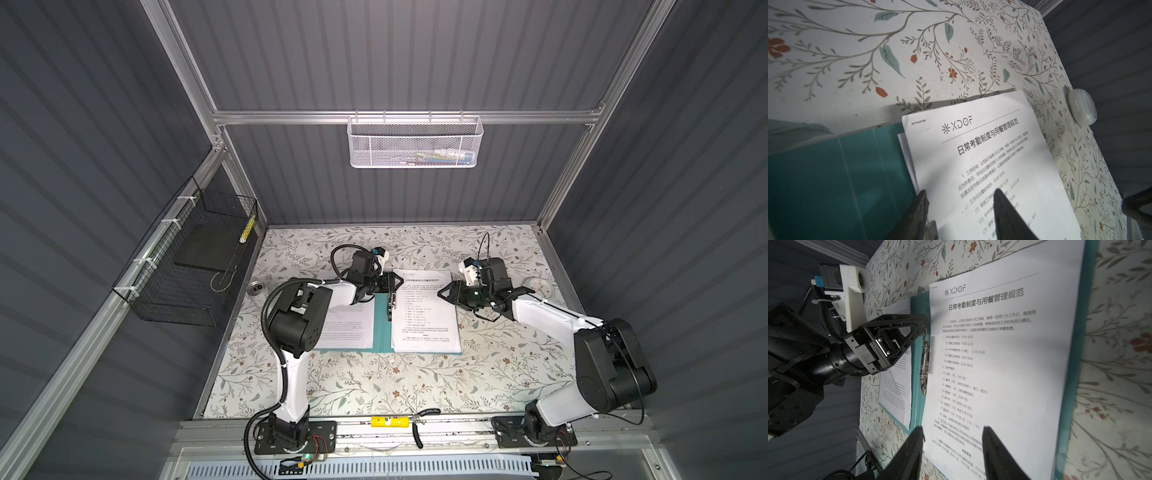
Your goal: Put the files into the folder
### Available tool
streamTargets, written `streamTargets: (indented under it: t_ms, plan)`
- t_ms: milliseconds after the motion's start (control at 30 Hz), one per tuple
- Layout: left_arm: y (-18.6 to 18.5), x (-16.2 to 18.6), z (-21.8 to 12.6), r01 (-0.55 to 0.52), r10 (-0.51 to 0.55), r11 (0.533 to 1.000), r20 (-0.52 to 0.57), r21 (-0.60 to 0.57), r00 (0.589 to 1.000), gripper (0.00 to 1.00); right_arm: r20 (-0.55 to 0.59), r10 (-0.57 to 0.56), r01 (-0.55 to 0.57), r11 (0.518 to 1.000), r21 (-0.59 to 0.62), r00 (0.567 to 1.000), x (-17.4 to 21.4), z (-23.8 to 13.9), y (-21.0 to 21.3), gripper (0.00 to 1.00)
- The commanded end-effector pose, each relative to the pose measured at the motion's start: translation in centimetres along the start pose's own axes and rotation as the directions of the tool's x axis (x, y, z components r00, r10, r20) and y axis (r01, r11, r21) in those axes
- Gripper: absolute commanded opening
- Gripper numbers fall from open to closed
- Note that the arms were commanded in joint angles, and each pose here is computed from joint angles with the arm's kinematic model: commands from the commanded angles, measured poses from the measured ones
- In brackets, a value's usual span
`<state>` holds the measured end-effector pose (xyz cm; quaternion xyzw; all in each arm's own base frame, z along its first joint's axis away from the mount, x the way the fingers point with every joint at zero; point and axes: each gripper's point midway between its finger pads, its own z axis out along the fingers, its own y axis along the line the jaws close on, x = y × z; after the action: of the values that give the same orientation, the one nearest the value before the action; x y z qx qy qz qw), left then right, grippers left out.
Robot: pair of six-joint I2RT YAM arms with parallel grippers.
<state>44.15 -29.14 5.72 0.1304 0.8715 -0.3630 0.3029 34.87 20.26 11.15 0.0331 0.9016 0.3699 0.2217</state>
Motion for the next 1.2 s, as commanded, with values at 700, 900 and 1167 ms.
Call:
streamTargets:
  t_ms: [700, 900, 1167]
  plan:
    - [0.2, 1.7, 0.2, 0.031, -0.03, 0.999, -0.014, 0.019, 0.999, 0.51, -0.023, 0.015, -0.016, 0.999, -0.036, 1.0, 0.7, 1.3, 0.8, 0.49]
    - [-1.0, 1.5, -0.4, 0.02, -0.02, 0.997, -0.002, 0.07, 1.0, 0.48, -0.025, 0.016, -0.017, 0.999, -0.034, 1.0, 0.5, 1.5, 0.8, 0.49]
    - [-3.1, 0.9, -2.5, -0.009, 0.003, 0.995, 0.063, 0.103, 0.998, 0.45, -0.009, 0.006, -0.006, 0.999, -0.046, 1.0, -0.2, 1.2, 1.5, 0.49]
